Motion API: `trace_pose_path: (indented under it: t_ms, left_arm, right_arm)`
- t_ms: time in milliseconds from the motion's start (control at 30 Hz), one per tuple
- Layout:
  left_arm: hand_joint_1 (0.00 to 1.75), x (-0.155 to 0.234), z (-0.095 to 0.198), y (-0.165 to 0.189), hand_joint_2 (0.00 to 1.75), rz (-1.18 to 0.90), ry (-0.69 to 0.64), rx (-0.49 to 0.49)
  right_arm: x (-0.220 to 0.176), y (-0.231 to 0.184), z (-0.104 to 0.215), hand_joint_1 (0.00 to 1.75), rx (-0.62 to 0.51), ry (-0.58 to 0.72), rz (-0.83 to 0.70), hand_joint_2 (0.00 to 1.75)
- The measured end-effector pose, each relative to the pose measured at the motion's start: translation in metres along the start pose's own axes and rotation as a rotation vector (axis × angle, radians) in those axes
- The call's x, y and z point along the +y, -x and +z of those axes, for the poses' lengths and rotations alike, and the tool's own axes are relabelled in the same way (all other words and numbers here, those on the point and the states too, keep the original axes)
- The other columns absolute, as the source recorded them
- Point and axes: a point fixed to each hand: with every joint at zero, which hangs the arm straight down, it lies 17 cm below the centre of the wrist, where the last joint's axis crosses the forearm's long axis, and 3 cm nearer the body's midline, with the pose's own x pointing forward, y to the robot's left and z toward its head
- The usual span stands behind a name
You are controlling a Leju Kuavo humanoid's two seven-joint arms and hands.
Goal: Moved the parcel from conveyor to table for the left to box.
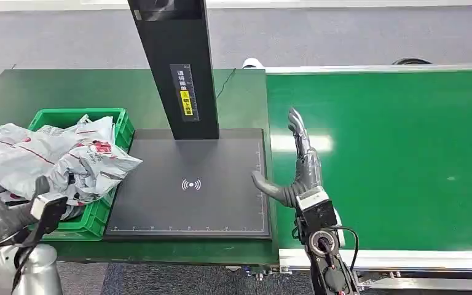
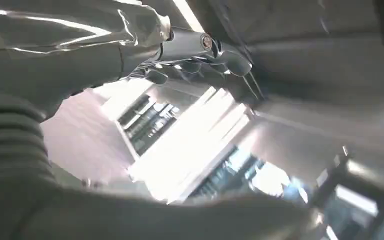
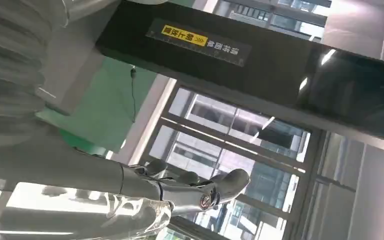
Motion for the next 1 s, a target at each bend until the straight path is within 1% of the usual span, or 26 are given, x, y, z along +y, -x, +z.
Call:
trace_pose_path:
  t_ms: [67, 133, 200, 300, 333, 400, 467, 567, 667, 767, 800, 833, 900, 967, 1000]
  left_arm:
    - [0.00, 0.022, -0.007, -0.002, 1.75, 0.055, -0.080, 0.017]
    - [0.00, 0.034, -0.006, -0.007, 1.75, 0.156, -0.134, 0.047]
    - [0.00, 0.027, -0.003, -0.027, 1.75, 0.286, -0.131, 0.041]
    - [0.00, 0.009, -0.004, -0.073, 1.75, 0.555, -0.099, 0.029]
    - [0.00, 0.004, -0.003, -0.087, 1.75, 0.610, -0.081, 0.019]
    - [0.00, -0.007, 0.003, -0.112, 1.75, 0.732, -0.027, 0.008]
    - [0.00, -0.017, 0.012, -0.139, 1.75, 0.913, 0.049, 0.015]
    - [0.00, -0.029, 0.031, -0.185, 1.75, 1.162, 0.197, -0.012]
    - [0.00, -0.029, 0.040, -0.206, 1.75, 1.229, 0.241, -0.029]
    - [0.00, -0.029, 0.044, -0.213, 1.75, 1.259, 0.261, -0.034]
    - [0.00, -0.031, 0.047, -0.217, 1.75, 1.308, 0.289, -0.028]
    - [0.00, -0.034, 0.054, -0.228, 1.75, 1.392, 0.351, -0.028]
    - [0.00, -0.042, 0.074, -0.256, 1.75, 1.516, 0.503, -0.060]
    - [0.00, -0.055, 0.096, -0.274, 1.75, 1.556, 0.631, -0.059]
    - [0.00, -0.063, 0.110, -0.282, 1.75, 1.567, 0.694, -0.052]
  right_arm:
    - [-0.002, 0.002, 0.001, 0.00, 0.002, 0.008, 0.003, 1.75]
    - [-0.004, 0.003, 0.002, 0.00, 0.004, 0.017, -0.008, 1.75]
    - [-0.005, 0.005, 0.002, 0.00, 0.006, 0.017, -0.021, 1.75]
    - [-0.001, 0.008, -0.002, 0.00, 0.008, 0.000, -0.040, 1.75]
    - [0.001, 0.008, -0.003, 0.00, 0.008, -0.005, -0.044, 1.75]
    - [0.003, 0.010, -0.004, 0.00, 0.012, -0.010, -0.049, 1.75]
    - [0.006, 0.012, -0.004, 0.00, 0.026, -0.016, -0.055, 1.75]
    - [0.017, 0.022, -0.001, 0.00, 0.086, -0.046, -0.116, 1.75]
    - [0.022, 0.027, 0.002, 0.00, 0.108, -0.060, -0.132, 1.75]
    - [0.025, 0.030, 0.004, 0.00, 0.118, -0.067, -0.139, 1.75]
    - [0.026, 0.031, 0.004, 0.00, 0.123, -0.072, -0.144, 1.75]
    - [0.028, 0.032, 0.006, 0.00, 0.130, -0.077, -0.146, 1.75]
    - [0.031, 0.036, 0.008, 0.00, 0.153, -0.083, -0.153, 1.75]
    - [0.034, 0.042, 0.011, 0.00, 0.196, -0.082, -0.220, 1.75]
    - [0.037, 0.046, 0.015, 0.00, 0.228, -0.082, -0.284, 1.75]
